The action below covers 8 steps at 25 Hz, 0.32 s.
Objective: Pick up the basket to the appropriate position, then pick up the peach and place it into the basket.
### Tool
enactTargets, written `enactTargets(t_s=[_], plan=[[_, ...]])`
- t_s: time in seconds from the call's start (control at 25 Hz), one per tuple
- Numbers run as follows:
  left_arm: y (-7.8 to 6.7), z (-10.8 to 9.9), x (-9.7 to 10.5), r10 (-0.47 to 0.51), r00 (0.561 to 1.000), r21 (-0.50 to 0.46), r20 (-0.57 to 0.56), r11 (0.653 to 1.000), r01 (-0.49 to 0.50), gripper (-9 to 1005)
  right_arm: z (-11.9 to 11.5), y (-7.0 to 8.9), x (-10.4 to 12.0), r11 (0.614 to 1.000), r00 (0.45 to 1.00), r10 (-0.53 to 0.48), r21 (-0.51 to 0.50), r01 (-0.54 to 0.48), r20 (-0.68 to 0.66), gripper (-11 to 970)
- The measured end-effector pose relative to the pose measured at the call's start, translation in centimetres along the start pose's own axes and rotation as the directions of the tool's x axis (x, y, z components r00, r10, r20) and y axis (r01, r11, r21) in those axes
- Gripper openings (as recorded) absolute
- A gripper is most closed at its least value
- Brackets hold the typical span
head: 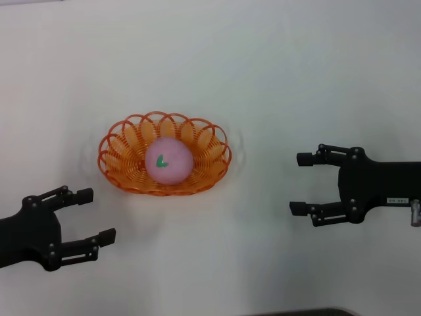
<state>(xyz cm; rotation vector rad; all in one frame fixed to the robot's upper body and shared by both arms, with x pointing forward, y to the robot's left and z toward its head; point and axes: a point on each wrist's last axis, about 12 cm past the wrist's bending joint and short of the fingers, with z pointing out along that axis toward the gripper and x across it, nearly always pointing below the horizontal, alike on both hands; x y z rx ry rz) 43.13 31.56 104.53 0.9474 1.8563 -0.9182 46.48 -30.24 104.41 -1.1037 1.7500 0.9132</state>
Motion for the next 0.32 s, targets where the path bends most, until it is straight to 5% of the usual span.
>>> enactTargets(t_s=[0.32], plan=[[0.2,0.2,0.1,-0.001,1.0,-0.004,-0.011,1.0,0.001,860,0.0,0.0,1.2,0.999,0.999,0.019,0.035,-0.018,-0.041,948]])
